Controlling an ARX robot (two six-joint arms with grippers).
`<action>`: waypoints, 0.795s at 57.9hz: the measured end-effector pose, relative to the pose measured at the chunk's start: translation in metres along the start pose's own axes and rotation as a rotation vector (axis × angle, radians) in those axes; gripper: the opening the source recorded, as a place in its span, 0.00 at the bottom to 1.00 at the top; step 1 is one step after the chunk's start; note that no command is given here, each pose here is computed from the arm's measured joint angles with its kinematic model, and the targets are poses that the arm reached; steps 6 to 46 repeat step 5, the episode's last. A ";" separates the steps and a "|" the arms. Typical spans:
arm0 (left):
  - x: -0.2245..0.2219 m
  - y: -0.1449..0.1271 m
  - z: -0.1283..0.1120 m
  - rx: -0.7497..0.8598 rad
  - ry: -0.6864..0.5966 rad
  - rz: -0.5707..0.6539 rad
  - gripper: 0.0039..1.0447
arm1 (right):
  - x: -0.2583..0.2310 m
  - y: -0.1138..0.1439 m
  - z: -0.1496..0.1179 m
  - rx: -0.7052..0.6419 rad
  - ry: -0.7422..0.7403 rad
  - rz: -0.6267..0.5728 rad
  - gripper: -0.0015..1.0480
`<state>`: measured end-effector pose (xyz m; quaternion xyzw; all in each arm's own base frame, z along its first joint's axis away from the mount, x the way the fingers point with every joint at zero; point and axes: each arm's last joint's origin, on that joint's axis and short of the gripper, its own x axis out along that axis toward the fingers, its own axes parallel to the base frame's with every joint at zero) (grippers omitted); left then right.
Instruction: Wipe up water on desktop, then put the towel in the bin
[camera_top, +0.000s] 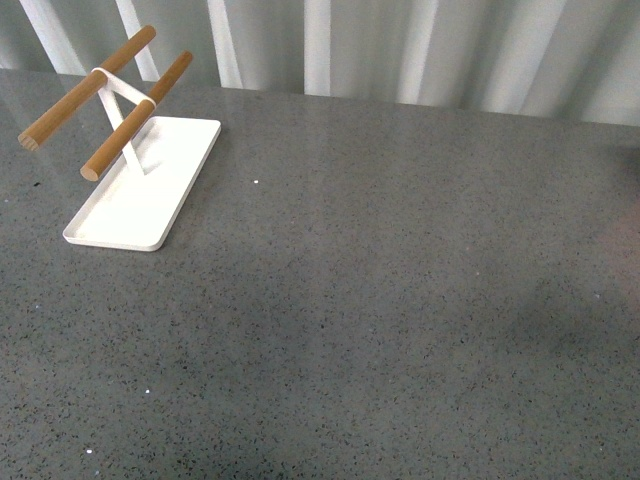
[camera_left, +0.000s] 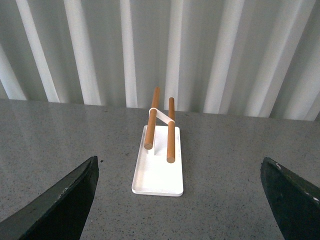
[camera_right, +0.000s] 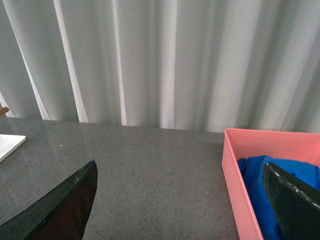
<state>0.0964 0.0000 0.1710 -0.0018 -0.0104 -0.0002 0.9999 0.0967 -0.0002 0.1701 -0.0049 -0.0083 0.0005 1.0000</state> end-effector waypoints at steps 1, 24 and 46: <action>0.000 0.000 0.000 0.000 0.000 0.000 0.94 | 0.000 0.000 0.000 0.000 0.000 0.000 0.93; 0.000 0.000 0.000 0.000 0.000 0.000 0.94 | 0.000 0.000 0.000 0.000 0.000 0.000 0.93; 0.000 0.000 0.000 0.000 0.000 0.000 0.94 | 0.000 0.000 0.000 0.000 0.000 0.000 0.93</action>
